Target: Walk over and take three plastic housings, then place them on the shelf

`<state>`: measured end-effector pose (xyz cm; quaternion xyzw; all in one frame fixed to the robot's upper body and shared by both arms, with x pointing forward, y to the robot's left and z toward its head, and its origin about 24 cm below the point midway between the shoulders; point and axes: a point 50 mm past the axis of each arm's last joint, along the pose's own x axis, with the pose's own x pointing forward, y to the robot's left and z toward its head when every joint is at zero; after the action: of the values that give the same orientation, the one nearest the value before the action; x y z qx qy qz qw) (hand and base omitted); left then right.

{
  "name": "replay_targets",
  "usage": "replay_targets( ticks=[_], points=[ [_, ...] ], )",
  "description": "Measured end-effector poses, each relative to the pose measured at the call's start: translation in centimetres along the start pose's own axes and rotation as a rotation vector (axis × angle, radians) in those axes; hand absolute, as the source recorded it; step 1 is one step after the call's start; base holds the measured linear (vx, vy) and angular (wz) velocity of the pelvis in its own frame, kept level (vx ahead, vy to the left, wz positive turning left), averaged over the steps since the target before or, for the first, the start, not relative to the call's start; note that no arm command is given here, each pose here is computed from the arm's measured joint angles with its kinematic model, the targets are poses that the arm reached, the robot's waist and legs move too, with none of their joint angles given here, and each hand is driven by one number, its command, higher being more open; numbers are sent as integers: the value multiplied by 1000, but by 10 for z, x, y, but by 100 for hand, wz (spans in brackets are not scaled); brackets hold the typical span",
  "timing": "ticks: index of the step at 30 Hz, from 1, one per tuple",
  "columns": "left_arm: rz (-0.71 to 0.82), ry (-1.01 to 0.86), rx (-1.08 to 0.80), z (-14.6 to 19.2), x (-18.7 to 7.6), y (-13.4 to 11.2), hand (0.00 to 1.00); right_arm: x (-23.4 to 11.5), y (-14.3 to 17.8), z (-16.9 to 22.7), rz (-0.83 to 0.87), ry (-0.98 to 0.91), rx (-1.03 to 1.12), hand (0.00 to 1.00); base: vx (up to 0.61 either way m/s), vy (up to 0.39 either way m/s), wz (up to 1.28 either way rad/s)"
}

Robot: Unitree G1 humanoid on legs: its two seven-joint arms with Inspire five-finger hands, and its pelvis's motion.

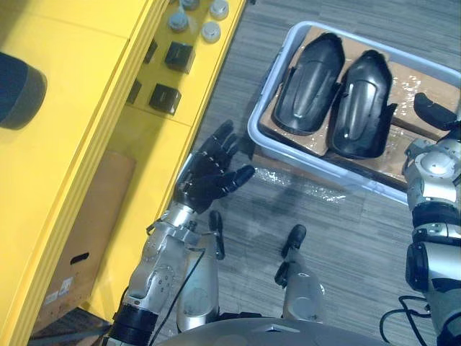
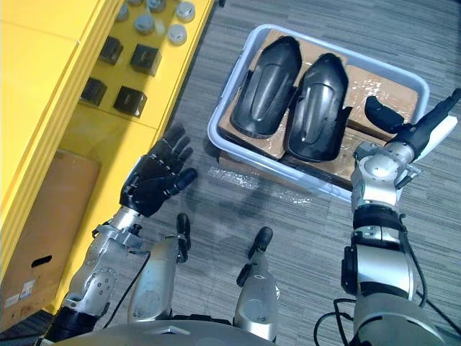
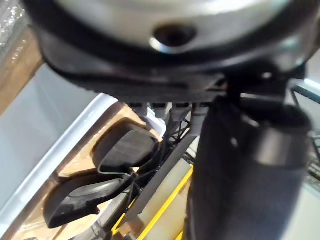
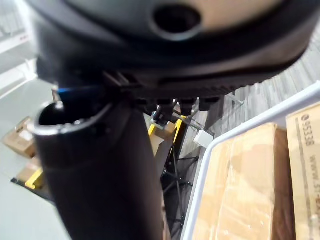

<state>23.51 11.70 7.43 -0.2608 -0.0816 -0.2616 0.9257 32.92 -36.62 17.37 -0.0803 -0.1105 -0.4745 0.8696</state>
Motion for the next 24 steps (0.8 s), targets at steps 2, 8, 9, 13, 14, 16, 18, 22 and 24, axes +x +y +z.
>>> replay_targets(
  ticks=[2, 8, 9, 13, 14, 16, 18, 22, 24],
  points=[
    [-12, 11, -5, -3, 4, -2, 100, 3, 8, 9, 14, -18, 4, 100, -39, 30, 8],
    [-6, 28, -18, -11, 7, -2, 100, 9, 25, 29, 76, -24, -28, 100, -35, 18, 7],
    [11, 41, -23, -14, 7, 0, 100, 13, 26, 26, 92, 22, -62, 100, -36, 17, 1],
    [13, 67, -37, -23, 14, -1, 100, 28, 4, 20, 57, 120, -119, 100, -51, 16, 12],
    [22, 75, -36, -26, 14, 1, 100, 31, -1, 22, 43, 125, -121, 100, -80, 32, 9],
    [49, 91, -33, -30, 14, 6, 100, 38, -9, 30, 23, 136, -129, 100, -66, 23, 4],
    [69, 102, -32, -33, 12, 9, 100, 43, -16, 30, 4, 208, -143, 0, -52, 10, 10],
    [63, 91, -38, -34, 13, 6, 100, 44, -25, 25, -27, 266, -158, 0, -44, 7, 15],
    [66, 90, -65, -34, 12, 6, 100, 46, -35, 21, -57, 288, -211, 0, -57, 9, 14]
  ],
)
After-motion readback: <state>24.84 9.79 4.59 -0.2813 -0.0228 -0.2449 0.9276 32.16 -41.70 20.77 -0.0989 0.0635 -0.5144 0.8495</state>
